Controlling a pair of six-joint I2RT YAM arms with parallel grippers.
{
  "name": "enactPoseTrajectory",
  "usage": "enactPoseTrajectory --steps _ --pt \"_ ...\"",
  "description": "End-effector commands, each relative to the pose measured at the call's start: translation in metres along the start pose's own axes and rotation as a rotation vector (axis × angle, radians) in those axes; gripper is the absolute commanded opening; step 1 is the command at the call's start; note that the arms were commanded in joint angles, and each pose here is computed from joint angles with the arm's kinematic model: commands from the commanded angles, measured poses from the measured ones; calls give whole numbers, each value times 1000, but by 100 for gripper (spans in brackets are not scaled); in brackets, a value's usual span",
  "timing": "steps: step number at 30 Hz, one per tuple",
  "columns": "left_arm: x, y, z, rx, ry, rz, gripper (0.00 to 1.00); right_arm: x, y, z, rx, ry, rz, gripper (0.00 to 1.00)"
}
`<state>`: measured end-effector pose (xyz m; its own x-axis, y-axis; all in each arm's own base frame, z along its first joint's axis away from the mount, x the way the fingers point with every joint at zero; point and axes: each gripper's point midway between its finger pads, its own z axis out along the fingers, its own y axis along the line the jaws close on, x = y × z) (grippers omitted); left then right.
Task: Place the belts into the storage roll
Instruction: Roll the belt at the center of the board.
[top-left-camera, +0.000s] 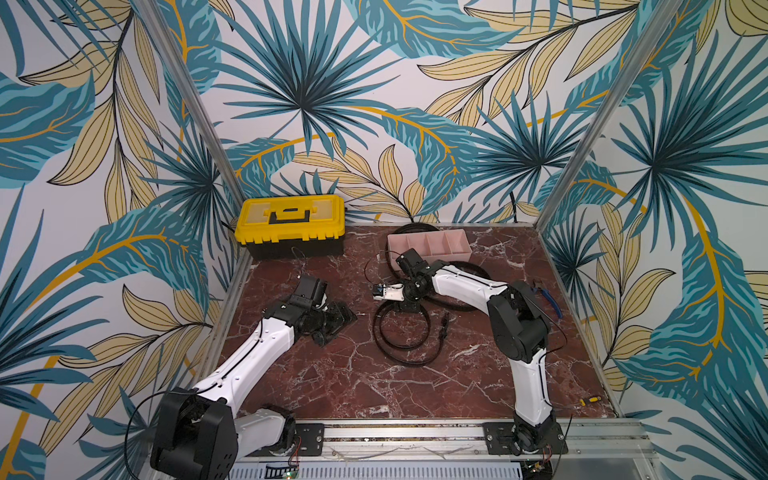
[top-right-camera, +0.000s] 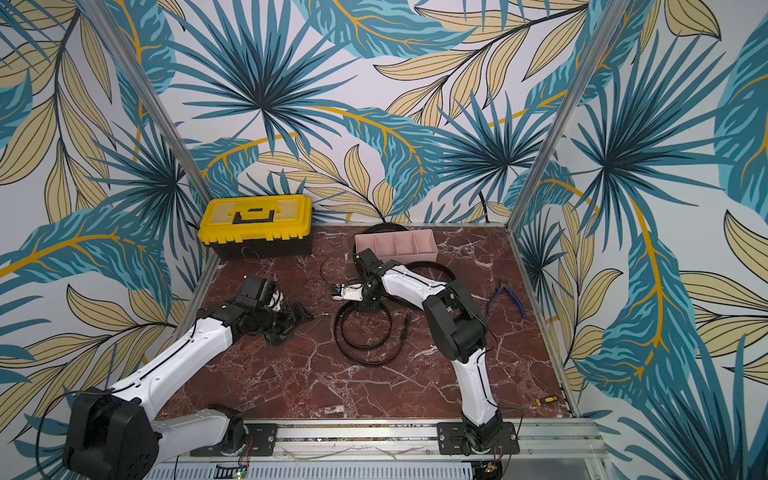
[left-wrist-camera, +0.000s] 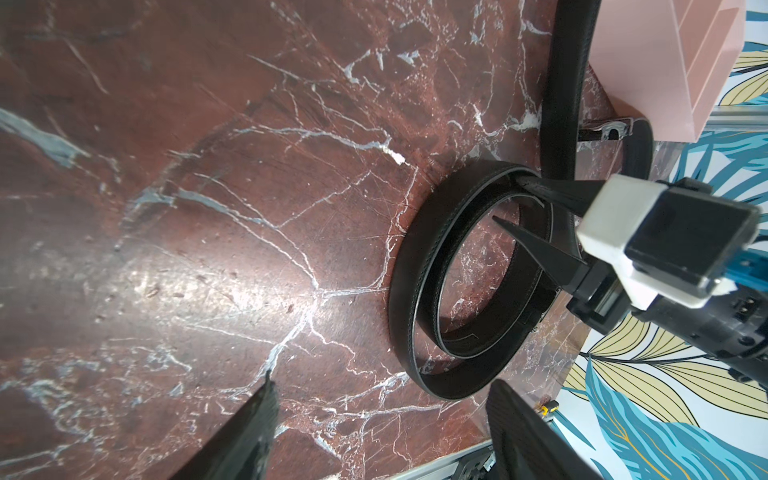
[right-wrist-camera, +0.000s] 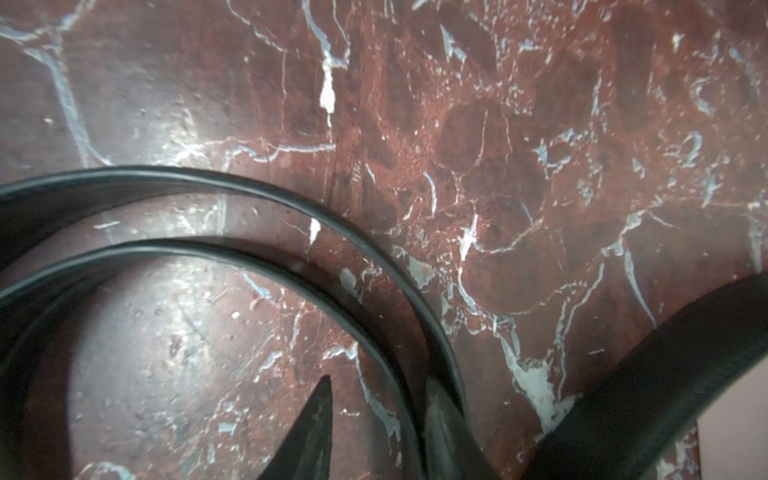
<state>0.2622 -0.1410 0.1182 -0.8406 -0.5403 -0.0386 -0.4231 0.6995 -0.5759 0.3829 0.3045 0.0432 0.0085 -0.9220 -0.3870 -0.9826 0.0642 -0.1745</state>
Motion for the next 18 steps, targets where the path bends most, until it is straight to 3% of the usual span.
enactPoseTrajectory --steps 1,3,6,8,11,15,18 --pt "-3 -2 1 2 2 9 80 9 5 6 -4 30 23 37" --pt "-3 -1 2 -4 6 10 80 12 6 6 0 43 28 34" --pt "-3 -1 4 -8 10 14 80 14 6 4 6 50 48 10" --pt "-4 -1 5 -13 8 18 80 15 8 3 8 55 73 0" --pt "-6 -2 6 -19 6 29 80 14 10 -1 38 58 132 0" --pt "-10 -3 9 -28 5 42 80 19 -21 -17 234 86 400 0" --pt "-14 -9 10 -36 -8 81 80 54 -57 -43 542 221 811 0"
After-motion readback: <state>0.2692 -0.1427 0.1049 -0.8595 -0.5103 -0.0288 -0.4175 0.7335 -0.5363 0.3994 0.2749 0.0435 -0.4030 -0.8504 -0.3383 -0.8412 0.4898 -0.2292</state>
